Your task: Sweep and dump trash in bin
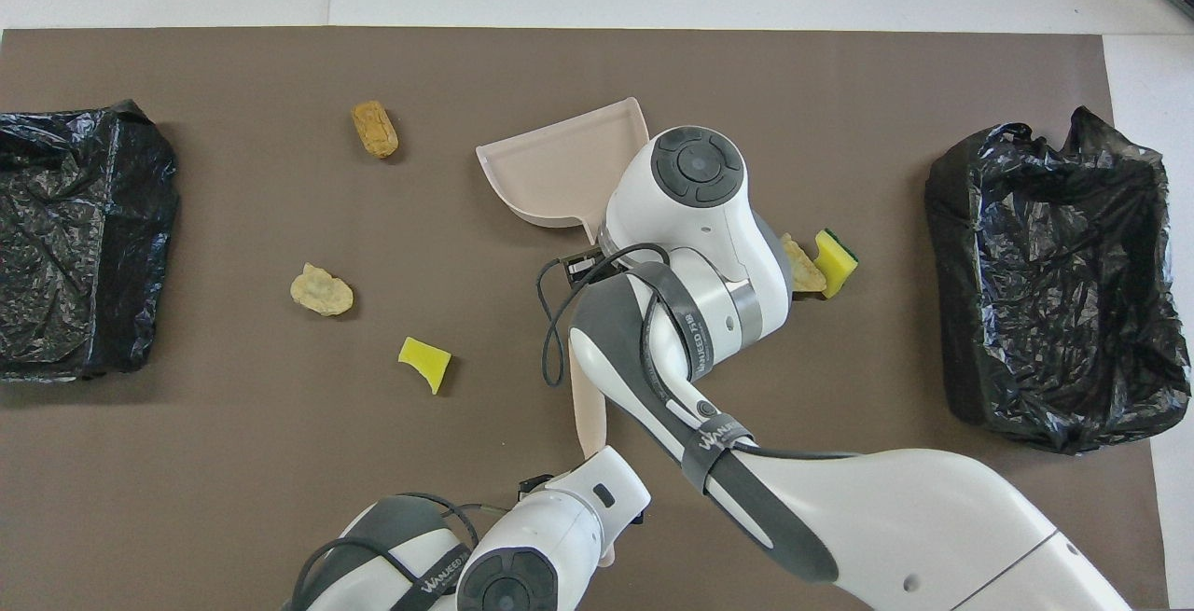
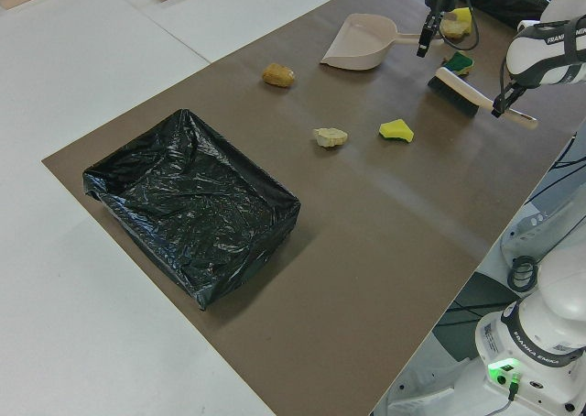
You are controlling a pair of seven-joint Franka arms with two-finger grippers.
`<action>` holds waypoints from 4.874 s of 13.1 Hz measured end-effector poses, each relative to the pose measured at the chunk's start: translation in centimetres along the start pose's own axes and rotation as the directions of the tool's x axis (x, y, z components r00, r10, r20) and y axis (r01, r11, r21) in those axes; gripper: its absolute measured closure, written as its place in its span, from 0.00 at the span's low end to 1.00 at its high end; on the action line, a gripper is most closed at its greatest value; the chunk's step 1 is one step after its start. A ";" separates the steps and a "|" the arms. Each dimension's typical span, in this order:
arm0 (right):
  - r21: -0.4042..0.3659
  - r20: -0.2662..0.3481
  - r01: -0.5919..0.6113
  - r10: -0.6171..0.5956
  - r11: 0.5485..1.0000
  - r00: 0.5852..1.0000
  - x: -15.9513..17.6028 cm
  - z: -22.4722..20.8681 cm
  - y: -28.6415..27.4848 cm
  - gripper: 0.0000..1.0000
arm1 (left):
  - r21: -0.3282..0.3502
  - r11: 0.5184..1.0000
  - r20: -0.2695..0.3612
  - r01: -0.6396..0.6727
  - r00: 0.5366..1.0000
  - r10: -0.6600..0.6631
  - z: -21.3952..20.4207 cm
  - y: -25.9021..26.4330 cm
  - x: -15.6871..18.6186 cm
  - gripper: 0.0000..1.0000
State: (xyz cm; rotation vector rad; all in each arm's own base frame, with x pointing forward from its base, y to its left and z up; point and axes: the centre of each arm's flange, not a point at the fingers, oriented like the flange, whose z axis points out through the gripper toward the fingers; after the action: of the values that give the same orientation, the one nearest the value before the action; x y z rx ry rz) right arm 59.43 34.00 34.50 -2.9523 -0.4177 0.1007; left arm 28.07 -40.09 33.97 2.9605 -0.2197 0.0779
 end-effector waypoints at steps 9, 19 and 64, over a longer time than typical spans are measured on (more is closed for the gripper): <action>0.001 -0.018 0.101 -0.101 0.995 0.995 0.1 -0.4 0.0 0.39 | 0.066 0.998 0.074 0.024 0.997 -0.029 -1.6 -0.6 1.2 0.74; -0.011 -0.043 0.258 -0.259 0.966 0.965 0.7 -3.0 3.6 0.67 | 0.177 0.984 0.121 0.025 0.992 -0.047 -10.3 -11.2 5.9 0.74; 0.054 0.275 0.868 -0.843 0.494 0.463 -9.3 -2.5 -0.6 0.67 | 0.058 0.894 0.362 -0.444 0.844 0.395 -17.2 -34.7 19.7 0.74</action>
State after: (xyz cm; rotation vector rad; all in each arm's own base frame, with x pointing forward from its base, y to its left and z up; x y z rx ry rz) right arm 50.55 31.57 37.49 -2.3949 -1.9401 0.3558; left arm 52.10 -6.12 46.40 2.9818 -0.9501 -0.3878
